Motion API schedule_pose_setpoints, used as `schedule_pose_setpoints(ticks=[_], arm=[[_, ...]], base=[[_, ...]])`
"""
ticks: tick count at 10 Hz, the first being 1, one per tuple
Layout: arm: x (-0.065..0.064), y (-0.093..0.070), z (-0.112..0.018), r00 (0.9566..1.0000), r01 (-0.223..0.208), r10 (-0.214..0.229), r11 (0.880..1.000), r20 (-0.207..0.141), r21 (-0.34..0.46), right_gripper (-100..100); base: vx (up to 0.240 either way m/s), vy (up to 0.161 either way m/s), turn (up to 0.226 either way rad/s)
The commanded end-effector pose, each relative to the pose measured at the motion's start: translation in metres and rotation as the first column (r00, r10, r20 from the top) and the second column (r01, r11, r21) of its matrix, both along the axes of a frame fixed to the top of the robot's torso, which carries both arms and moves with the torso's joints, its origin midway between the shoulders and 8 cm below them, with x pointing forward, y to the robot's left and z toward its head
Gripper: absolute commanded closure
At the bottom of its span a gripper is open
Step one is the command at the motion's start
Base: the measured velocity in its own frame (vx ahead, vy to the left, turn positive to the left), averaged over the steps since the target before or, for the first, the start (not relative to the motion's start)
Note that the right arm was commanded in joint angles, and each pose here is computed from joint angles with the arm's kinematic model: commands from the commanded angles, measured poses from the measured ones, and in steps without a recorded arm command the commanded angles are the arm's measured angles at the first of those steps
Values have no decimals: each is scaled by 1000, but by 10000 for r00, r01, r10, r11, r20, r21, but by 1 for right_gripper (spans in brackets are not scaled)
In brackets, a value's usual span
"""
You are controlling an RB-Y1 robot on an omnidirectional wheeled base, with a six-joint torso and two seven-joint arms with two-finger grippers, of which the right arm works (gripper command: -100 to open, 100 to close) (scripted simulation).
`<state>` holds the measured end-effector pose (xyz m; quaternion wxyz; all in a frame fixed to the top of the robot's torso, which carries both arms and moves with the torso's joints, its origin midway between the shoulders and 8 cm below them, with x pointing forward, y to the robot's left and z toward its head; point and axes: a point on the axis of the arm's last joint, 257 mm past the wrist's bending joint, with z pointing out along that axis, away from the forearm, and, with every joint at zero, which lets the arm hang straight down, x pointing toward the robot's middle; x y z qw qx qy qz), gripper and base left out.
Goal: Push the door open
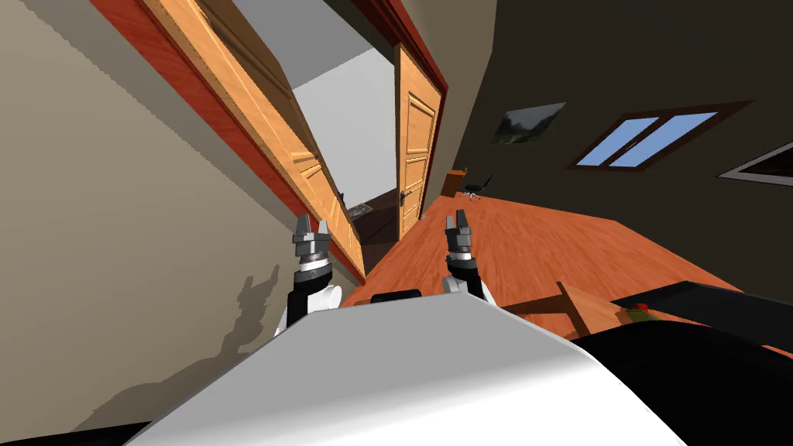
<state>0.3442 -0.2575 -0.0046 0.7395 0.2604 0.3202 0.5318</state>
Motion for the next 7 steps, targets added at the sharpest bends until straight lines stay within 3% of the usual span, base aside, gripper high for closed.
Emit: schedule_pose_setpoints(ticks=[1, 7], arm=[[8, 1, -9, 9998, -151, 152, 9999, -156, 67, -100], [35, 6, -39, 9956, -609, 631, 9976, -694, 337, -100]], base=[[-7, -15, 84], [81, -115, 116]])
